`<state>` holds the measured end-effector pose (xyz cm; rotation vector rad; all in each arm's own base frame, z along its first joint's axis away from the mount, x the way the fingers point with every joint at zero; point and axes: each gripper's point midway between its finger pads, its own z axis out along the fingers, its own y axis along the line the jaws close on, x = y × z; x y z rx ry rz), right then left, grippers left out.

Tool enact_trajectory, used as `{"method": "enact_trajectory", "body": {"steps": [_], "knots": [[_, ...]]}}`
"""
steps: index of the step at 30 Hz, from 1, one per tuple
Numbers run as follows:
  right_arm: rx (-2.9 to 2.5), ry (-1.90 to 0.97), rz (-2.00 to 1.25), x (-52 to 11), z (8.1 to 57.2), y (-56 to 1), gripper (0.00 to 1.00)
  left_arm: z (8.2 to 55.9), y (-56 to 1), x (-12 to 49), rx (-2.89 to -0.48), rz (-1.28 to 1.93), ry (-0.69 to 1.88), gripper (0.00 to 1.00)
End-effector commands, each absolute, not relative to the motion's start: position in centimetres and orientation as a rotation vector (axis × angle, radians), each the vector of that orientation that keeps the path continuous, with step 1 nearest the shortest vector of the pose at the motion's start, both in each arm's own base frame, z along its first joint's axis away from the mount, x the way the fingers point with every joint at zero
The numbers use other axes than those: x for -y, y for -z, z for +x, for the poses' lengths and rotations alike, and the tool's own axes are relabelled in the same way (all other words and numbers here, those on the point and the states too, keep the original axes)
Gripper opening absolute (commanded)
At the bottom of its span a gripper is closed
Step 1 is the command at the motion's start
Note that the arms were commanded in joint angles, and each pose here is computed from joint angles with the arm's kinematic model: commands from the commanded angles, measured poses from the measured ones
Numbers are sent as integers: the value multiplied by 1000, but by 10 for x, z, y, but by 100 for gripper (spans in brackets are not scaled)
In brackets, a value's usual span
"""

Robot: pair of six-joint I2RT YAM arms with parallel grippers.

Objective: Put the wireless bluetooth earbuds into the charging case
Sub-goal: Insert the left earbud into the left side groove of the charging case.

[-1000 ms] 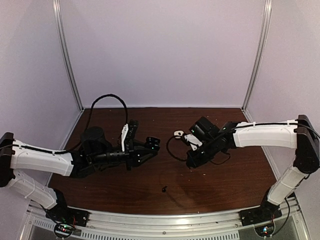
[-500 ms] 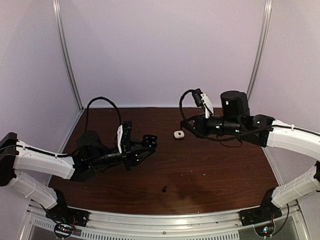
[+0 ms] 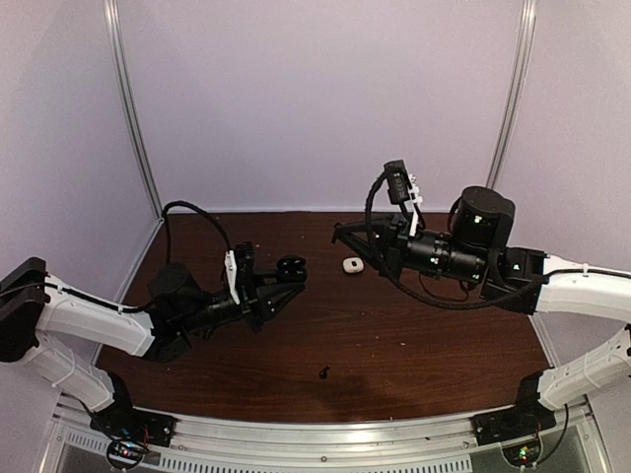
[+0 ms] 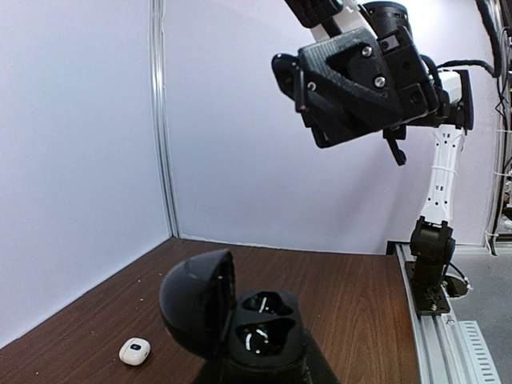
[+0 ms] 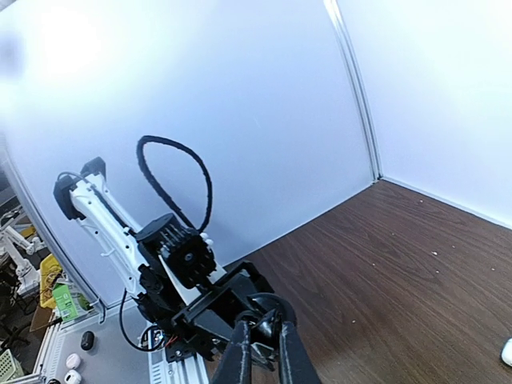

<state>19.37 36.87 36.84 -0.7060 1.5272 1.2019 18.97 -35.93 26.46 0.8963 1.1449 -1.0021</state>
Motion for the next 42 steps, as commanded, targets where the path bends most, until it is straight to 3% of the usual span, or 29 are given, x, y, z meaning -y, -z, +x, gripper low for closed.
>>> {"method": "enact_trajectory", "body": {"steps": [1, 19, 42], "knots": [[-1437, -1213, -717, -381, 179, -381, 3, 185, -285, 359, -1021, 889, 963, 7], [-1426, -1201, -791, -419, 157, -356, 3, 169, -296, 361, -941, 918, 956, 7], [-1478, -1075, -834, -428, 163, -328, 2, 160, -304, 361, -914, 923, 1005, 7]]}}
